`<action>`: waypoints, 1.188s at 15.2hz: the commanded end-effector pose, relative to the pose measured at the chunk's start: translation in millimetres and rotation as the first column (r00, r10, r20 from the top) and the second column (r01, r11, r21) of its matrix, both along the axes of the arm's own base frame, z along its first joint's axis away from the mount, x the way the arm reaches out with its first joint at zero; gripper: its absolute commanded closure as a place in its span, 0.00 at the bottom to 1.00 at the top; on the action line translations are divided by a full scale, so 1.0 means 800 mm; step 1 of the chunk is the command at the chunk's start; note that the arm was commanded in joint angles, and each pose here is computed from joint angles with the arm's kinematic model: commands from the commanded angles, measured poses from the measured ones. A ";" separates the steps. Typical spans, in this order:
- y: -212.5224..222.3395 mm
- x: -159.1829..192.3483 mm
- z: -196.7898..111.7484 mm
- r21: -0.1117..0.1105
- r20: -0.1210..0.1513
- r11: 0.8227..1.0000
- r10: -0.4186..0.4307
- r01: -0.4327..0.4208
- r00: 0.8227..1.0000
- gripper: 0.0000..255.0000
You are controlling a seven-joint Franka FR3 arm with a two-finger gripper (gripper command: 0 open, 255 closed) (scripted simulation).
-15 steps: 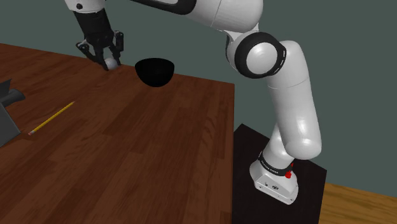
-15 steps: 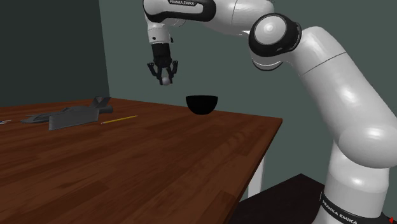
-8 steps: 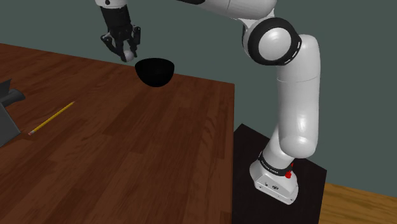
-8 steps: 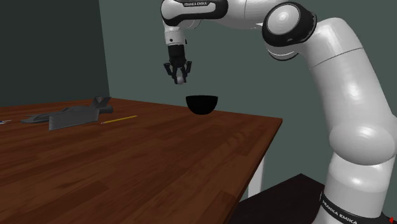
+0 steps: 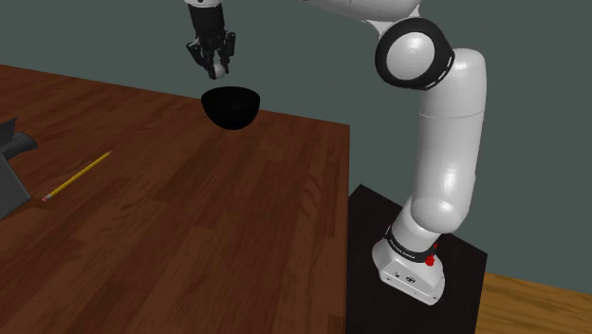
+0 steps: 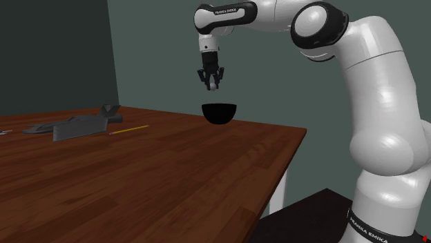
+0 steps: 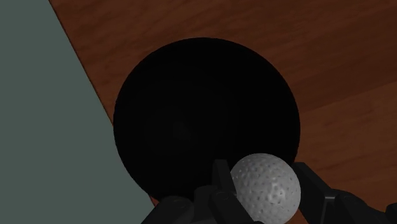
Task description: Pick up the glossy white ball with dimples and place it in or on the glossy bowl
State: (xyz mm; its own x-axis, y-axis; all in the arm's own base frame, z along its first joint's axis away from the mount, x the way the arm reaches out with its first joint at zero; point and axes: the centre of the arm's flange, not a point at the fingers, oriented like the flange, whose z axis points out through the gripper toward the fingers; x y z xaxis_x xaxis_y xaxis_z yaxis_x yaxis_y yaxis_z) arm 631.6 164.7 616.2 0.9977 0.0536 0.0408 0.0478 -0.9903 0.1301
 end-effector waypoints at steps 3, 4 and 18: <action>-0.054 0.012 -0.006 0.000 0.000 1.000 0.001 -0.001 1.000 1.00; -0.054 0.012 -0.013 0.000 0.000 1.000 0.001 -0.001 1.000 1.00; -0.054 0.012 -0.092 0.000 0.000 1.000 0.001 -0.001 1.000 1.00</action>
State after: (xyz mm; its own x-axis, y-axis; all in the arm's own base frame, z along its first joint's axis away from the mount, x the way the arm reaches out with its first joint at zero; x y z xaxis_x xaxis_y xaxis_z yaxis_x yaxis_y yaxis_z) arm 640.9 121.4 543.9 0.9977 0.0548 0.0406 0.0491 -0.9903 0.1301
